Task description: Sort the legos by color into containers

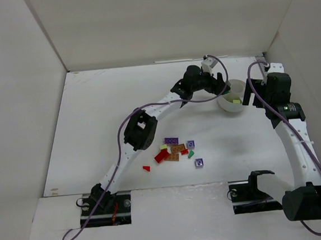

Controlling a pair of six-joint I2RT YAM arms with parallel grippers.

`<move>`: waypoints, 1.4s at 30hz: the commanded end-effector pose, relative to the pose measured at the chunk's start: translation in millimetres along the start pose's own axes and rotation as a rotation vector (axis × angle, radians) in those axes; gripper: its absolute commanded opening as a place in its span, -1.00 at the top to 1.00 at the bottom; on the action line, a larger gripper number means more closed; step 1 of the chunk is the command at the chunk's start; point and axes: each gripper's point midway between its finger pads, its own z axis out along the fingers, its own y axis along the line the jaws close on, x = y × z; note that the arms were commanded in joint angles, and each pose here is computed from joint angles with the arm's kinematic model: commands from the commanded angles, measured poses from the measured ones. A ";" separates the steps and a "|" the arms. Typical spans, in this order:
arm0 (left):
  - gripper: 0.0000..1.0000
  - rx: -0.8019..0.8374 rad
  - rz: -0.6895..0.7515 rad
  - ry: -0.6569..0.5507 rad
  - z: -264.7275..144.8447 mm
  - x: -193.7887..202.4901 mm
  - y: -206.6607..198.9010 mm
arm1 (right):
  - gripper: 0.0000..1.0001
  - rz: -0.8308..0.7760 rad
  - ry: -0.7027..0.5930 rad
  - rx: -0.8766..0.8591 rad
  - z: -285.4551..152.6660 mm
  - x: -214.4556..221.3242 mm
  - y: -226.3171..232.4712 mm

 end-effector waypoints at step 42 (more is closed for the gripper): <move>-1.00 -0.803 -0.534 -0.147 -454.6 42.3 -55.4 | -0.52 -0.528 0.330 -0.647 -51.0 251.7 250.6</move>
